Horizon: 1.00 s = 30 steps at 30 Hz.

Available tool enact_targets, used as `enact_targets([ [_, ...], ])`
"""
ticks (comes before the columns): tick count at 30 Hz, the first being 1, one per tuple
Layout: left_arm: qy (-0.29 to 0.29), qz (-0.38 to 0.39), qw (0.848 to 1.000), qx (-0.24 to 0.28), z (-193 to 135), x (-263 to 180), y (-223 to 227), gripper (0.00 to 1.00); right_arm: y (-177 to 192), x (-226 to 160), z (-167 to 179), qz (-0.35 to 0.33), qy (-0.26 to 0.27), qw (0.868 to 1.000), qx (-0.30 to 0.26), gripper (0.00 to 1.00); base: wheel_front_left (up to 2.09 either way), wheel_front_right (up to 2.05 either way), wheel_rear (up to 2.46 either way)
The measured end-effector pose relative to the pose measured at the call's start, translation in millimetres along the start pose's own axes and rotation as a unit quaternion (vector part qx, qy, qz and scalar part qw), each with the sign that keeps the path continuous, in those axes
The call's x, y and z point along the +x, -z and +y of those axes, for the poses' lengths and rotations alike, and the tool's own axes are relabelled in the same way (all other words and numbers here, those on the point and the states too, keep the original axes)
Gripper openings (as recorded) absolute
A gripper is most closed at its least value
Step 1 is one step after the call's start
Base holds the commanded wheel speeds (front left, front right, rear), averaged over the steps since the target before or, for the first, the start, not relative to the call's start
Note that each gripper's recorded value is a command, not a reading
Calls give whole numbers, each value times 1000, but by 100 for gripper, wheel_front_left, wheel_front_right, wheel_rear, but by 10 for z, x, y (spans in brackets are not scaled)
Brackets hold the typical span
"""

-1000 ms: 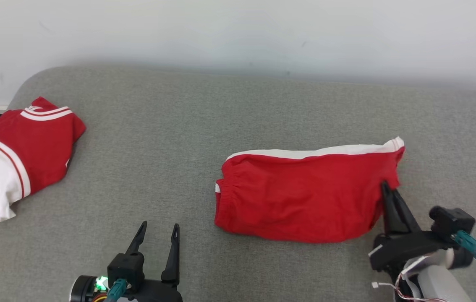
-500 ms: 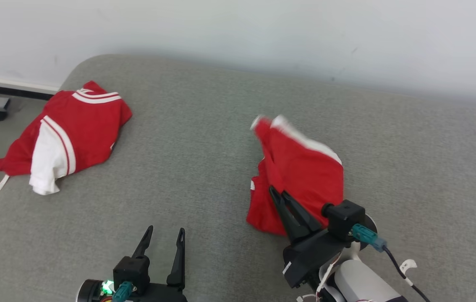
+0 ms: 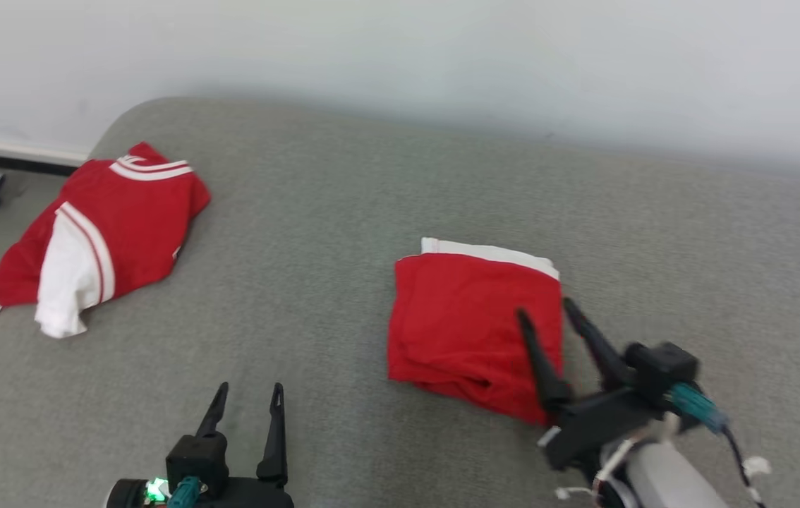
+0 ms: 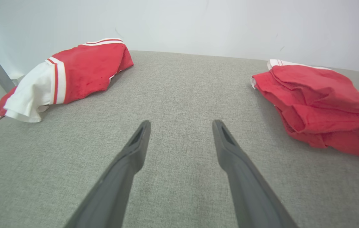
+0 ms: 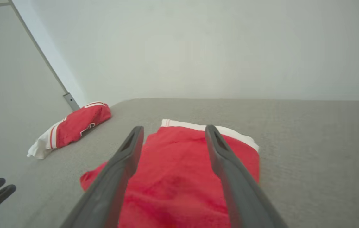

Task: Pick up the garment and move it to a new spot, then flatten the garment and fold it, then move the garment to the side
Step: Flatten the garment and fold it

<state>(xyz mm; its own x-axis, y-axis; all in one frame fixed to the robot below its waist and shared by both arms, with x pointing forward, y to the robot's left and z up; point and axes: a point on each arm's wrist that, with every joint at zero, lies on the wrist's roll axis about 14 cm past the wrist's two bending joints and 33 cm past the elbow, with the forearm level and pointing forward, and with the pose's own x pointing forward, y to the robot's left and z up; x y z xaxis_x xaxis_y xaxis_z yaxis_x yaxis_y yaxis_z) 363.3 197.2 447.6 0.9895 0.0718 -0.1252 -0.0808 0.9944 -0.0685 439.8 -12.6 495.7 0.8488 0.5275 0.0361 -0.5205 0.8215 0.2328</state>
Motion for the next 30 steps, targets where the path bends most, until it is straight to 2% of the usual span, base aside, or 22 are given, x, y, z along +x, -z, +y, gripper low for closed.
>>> enact_targets([
  [6,2,-4,1000,8,-50,65,-16,100,-2,-542,-725,2,121,992,-43,100,0,0,0],
  [12,24,-5,1000,15,-176,89,-2,100,44,-1095,-1111,10,213,975,-56,100,0,0,0],
  [19,40,-9,999,16,-274,35,-9,100,12,-1443,-1190,3,256,965,-59,100,0,0,0],
  [30,56,-19,998,18,-372,-90,-47,100,-47,-1666,-1144,-11,273,960,-54,100,0,0,0],
])
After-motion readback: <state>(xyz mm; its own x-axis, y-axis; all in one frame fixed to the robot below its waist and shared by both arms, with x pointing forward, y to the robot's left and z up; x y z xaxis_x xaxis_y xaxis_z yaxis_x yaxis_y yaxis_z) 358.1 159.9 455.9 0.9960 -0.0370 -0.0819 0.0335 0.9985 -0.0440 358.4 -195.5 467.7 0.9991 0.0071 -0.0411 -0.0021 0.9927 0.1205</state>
